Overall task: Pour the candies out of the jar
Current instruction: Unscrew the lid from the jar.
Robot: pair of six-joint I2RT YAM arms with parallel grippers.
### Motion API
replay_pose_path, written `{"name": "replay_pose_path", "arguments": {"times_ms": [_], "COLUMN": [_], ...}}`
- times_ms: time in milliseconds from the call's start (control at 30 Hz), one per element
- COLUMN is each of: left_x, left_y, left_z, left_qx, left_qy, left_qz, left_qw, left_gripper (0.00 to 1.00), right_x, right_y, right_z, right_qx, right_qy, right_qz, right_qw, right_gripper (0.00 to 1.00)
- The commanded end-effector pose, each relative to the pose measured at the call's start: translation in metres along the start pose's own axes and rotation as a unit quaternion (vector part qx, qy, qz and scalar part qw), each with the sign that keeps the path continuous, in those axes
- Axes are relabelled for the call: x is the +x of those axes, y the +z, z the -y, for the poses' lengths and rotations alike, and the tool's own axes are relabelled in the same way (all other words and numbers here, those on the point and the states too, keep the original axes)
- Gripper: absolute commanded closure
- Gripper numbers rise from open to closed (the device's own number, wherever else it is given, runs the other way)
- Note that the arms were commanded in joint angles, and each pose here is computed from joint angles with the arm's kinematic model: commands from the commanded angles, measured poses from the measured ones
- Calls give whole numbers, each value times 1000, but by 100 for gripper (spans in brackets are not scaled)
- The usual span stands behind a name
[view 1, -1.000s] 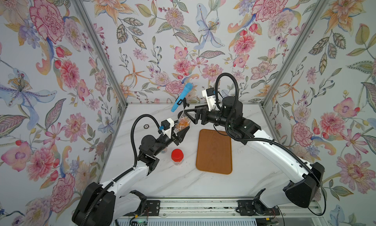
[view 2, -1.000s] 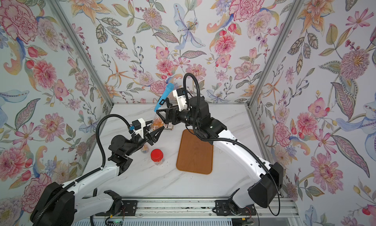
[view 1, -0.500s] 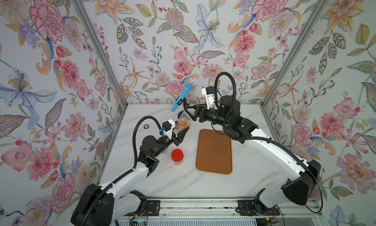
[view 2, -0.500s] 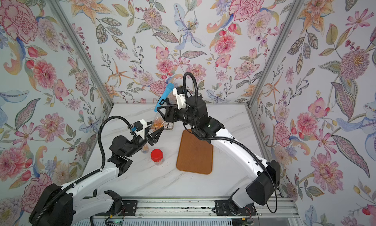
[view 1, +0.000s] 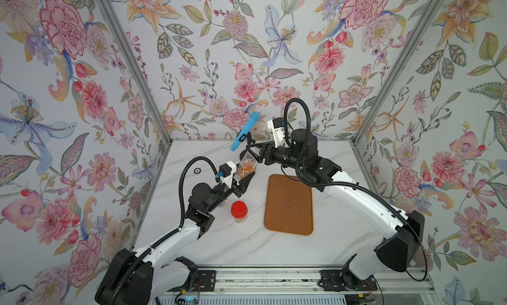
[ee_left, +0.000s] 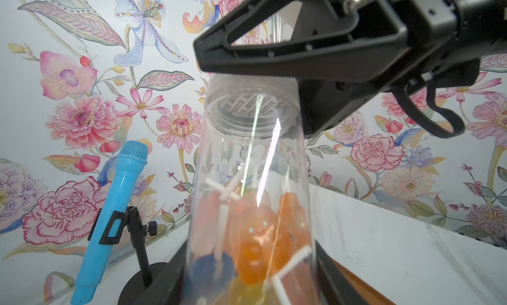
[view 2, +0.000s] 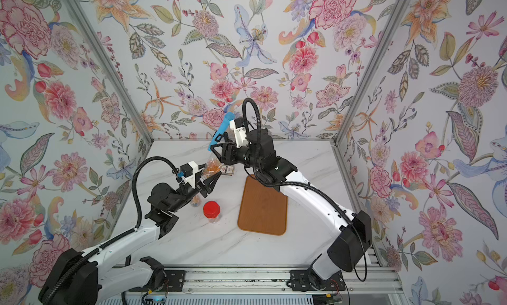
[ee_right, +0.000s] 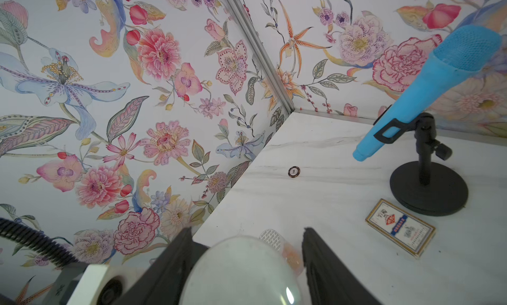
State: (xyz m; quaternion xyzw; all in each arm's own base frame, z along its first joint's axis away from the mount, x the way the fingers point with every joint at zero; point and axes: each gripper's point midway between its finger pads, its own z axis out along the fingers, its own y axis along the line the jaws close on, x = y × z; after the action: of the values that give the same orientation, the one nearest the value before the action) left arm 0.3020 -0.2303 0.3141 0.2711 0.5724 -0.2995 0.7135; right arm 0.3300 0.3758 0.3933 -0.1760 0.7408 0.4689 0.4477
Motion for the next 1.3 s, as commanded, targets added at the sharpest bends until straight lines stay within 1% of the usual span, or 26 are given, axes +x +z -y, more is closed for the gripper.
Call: {"name": "replay_pose_path", "arguments": {"times_ms": [0, 300, 400, 467, 533, 600, 700, 800, 867, 933, 1133, 1267], "left_x": [-19, -21, -24, -28, -33, -40, -50, -58, -60, -60, -54, -54], "left_y": [-4, -5, -5, -4, -3, -4, -5, -7, -8, -6, -2, -1], "left_z": [2, -1, 4, 11, 22, 31, 43, 51, 52, 52, 48, 46], "left_qx": [-7, -14, 0, 23, 64, 103, 166, 217, 234, 243, 230, 220], "left_qy": [22, 18, 8, -2, -15, -31, -62, -90, -103, -111, -109, -103], "left_qz": [34, 38, 49, 59, 70, 87, 104, 121, 128, 128, 118, 114], "left_qw": [999, 999, 999, 998, 995, 990, 979, 964, 958, 955, 960, 963], "left_gripper": [100, 100, 100, 100, 100, 100, 100, 100, 100, 100, 100, 100], "right_x": [-10, -10, -12, -14, -16, -13, -7, 4, 11, 14, 11, 8], "right_y": [0, -1, -3, -7, -15, -28, -46, -54, -56, -58, -58, -56], "right_z": [-13, -17, -23, -36, -51, -70, -86, -91, -90, -86, -81, -79], "right_qx": [-21, -35, -54, -98, -156, -225, -281, -295, -292, -284, -274, -267], "right_qy": [2, 3, -13, -34, -62, -97, -144, -178, -188, -194, -195, -193], "right_qz": [10, 10, 12, 13, 14, 9, -1, -32, -47, -52, -49, -47], "right_qw": [1000, 999, 998, 994, 986, 969, 949, 938, 937, 938, 941, 943], "right_gripper": [40, 50, 53, 54, 56, 56, 58, 61, 62, 63, 62, 58]}}
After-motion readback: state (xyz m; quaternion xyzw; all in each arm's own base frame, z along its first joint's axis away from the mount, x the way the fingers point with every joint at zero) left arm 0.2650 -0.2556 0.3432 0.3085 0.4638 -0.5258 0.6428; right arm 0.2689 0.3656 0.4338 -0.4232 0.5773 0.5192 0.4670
